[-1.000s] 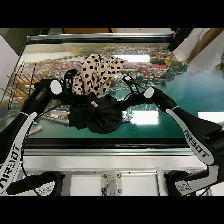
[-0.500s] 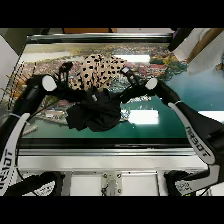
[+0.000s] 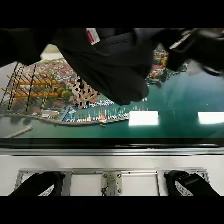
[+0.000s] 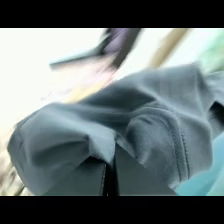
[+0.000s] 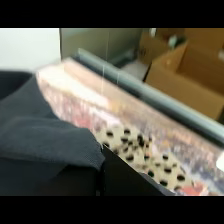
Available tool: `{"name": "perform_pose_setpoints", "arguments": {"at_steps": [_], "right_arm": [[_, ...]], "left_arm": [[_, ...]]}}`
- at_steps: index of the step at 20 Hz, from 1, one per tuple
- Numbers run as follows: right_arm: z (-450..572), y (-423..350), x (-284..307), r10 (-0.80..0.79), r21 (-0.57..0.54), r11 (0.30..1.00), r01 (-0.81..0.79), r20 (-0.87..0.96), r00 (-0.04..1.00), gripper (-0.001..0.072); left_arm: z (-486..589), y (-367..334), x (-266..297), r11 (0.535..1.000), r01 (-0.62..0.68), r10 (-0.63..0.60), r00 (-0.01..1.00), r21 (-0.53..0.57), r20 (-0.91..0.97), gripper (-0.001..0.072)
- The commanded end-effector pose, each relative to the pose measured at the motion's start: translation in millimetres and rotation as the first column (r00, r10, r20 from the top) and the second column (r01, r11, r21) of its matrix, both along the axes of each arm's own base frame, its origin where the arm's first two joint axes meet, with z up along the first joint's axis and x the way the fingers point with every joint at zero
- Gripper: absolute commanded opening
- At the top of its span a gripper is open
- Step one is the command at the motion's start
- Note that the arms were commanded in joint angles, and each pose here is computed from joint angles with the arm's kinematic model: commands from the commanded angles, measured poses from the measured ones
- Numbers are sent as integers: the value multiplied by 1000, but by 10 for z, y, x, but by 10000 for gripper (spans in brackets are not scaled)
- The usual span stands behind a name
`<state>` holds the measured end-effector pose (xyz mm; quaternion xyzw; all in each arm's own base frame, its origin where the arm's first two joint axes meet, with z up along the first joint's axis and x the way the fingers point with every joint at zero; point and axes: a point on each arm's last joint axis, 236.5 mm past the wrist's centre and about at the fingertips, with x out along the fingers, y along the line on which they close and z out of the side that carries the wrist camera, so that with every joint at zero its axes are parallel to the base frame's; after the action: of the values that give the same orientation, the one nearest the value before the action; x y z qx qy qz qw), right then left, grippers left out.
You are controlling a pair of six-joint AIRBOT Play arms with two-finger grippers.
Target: Fold the clothes and pants, and hang the long-sleeved shirts on hangers.
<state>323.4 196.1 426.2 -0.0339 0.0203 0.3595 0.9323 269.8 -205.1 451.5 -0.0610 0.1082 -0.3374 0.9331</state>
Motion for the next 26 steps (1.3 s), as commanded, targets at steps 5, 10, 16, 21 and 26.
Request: {"name": "perform_pose_setpoints", "arguments": {"at_steps": [5, 10, 16, 21, 26], "right_arm": [[340, -293, -452, -80, 183, 979, 92, -74, 994, 16], [-750, -524, 266, -277, -83, 961, 265, -347, 896, 16], [-2469, -716, 684, -422, -411, 886, 213, -527, 737, 14], [-3880, -896, -49, -466, -515, 853, 82, -683, 563, 15], [-4289, -989, -409, -485, -544, 839, 25, -725, 489, 226]], "left_arm": [[236, 239, -152, 991, -133, 130, 987, 29, 91, 11], [-1088, 325, 634, 904, -245, 336, 914, 350, -227, 12], [-2989, 93, 984, 915, -107, 346, 705, 389, -619, 12], [-4240, -187, 132, 916, 81, 275, 588, 394, -761, 11], [-4957, -408, -634, 854, 263, 261, 530, 448, -807, 365]]}}
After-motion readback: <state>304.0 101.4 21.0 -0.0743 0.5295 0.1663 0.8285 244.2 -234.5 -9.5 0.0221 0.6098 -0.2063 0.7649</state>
